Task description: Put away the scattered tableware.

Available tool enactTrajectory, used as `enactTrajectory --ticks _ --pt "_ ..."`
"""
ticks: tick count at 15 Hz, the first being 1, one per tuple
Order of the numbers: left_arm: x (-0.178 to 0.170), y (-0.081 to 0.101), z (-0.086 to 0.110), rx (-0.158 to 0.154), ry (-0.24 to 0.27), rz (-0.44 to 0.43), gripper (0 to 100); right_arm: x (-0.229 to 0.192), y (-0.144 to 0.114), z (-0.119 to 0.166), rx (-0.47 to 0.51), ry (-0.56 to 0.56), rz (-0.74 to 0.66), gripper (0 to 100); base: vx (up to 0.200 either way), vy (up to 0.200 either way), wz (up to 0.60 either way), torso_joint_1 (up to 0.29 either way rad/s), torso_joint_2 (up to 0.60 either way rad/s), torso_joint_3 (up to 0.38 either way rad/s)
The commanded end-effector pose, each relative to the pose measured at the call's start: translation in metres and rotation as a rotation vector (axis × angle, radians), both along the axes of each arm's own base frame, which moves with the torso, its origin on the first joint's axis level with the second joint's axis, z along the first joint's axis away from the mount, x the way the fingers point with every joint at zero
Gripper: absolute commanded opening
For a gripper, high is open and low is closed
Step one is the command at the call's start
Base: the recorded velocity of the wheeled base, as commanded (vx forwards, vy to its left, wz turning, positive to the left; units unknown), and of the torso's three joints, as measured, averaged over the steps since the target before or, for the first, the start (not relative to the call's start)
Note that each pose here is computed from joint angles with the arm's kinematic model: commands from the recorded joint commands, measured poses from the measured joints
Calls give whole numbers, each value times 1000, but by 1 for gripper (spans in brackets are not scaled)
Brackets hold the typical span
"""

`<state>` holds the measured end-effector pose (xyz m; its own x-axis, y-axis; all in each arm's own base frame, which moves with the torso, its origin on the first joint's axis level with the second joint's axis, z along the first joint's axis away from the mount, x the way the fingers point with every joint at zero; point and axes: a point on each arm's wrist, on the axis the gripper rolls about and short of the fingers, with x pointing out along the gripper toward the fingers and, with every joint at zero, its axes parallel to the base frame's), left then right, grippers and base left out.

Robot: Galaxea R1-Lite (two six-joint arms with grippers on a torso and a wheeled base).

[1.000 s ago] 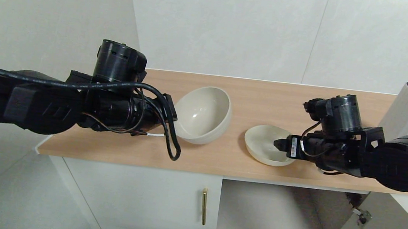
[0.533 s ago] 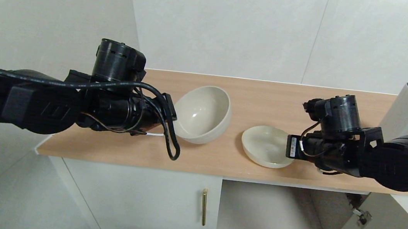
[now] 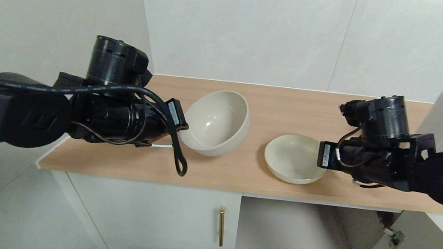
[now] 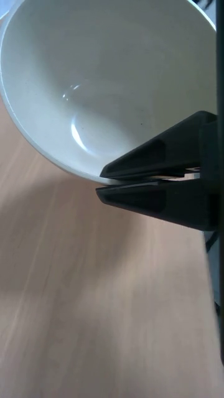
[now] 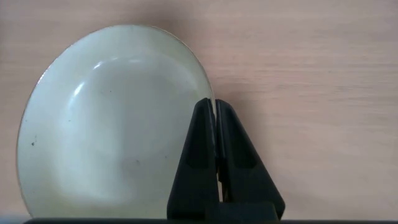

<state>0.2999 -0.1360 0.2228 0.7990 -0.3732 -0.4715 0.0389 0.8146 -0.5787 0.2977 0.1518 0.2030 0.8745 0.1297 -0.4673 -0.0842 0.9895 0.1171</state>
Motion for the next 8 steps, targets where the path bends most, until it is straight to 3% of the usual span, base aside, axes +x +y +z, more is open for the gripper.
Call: enactTrajectory --ticks 1,4,8 --pt "-27 12 17 -18 -43 -4 0 -39 -20 40 60 -56 40 0 0 0 0 0 0 0" --pt "-51 23 16 -17 -42 -6 0 -89 -43 70 108 -32 142 0 0 0 0 0 0 0" --pt "-74 33 20 -25 -60 -41 0 -105 -50 54 97 46 177 0 0 0 0 0 0 0"
